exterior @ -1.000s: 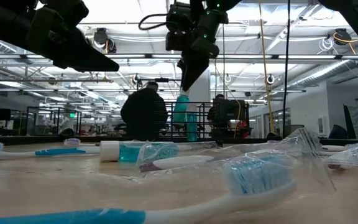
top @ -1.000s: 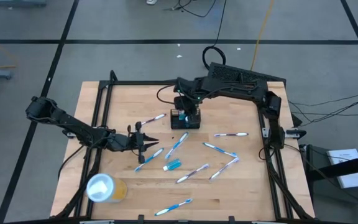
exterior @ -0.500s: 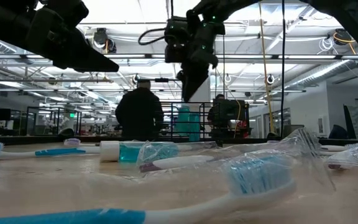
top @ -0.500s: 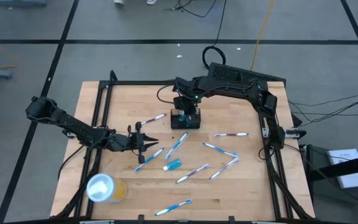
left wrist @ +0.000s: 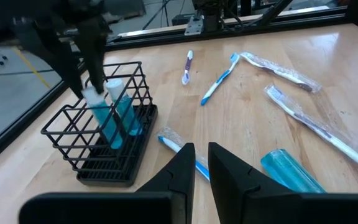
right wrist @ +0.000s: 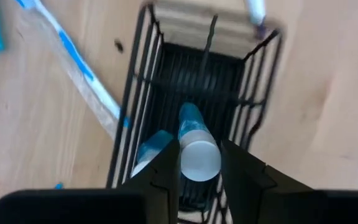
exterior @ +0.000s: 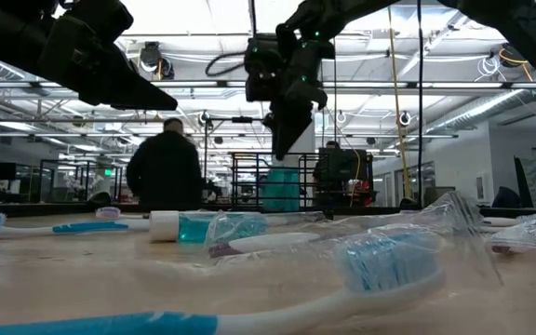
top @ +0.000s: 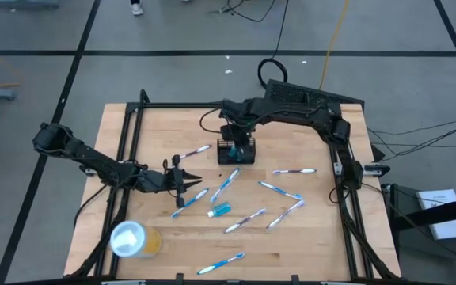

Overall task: Pick & Place toothbrushing station
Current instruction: Put the blue mouthwash bottle into the black organizer

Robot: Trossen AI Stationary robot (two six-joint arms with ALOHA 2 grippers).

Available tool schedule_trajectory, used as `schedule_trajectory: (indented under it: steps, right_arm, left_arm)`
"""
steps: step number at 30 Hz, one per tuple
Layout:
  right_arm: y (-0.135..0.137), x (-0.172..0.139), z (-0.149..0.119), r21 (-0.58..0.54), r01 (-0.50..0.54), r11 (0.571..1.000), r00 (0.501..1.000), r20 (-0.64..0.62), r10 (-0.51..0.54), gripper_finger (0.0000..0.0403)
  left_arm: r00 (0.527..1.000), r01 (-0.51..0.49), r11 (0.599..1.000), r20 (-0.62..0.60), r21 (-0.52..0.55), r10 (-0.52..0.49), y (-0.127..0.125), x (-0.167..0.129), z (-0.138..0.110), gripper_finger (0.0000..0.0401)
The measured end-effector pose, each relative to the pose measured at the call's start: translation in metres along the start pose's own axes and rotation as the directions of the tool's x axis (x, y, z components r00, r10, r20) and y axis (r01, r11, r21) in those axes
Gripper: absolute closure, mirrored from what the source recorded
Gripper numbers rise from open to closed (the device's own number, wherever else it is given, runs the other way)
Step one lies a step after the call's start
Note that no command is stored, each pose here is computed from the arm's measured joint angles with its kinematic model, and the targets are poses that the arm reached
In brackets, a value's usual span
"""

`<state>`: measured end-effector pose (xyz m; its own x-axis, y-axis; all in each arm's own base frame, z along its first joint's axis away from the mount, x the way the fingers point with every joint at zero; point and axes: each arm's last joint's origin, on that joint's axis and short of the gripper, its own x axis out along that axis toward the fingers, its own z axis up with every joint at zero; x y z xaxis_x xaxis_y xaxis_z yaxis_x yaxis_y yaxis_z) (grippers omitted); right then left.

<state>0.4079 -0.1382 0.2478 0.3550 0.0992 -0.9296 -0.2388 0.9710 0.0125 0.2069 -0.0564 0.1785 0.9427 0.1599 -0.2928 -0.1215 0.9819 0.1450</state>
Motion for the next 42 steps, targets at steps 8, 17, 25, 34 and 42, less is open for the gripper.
schedule_trajectory:
  steps: [8, 17, 25, 34, 42]
  right_arm:
    - [-0.005, 0.010, -0.001, -0.002, -0.008, 1.000, 1.000, -0.011, 0.008, 0.0324]
    - [-0.005, 0.014, -0.003, -0.002, -0.018, 1.000, 0.999, -0.029, 0.018, 0.0324]
    - [-0.005, 0.011, -0.004, 0.001, 0.002, 1.000, 0.998, -0.070, -0.002, 0.0324]
    - [-0.005, 0.011, -0.005, -0.006, 0.033, 0.999, 0.994, -0.105, -0.033, 0.0324]
    - [0.000, 0.003, 0.005, -0.049, 0.059, 0.997, 0.992, -0.108, -0.064, 0.0324]
  left_arm:
    - [1.000, 0.000, 1.000, 0.000, 0.000, 0.000, 0.000, 0.000, 0.000, 0.0350]
    - [1.000, -0.002, 1.000, -0.006, 0.002, 0.002, 0.000, 0.000, -0.001, 0.0350]
    - [1.000, -0.002, 1.000, -0.006, 0.002, 0.002, 0.000, 0.000, -0.001, 0.0350]
    - [1.000, -0.002, 1.000, -0.006, 0.002, 0.002, 0.000, 0.000, -0.001, 0.0350]
    - [1.000, -0.002, 1.000, -0.006, 0.005, 0.002, 0.000, 0.000, -0.001, 0.0350]
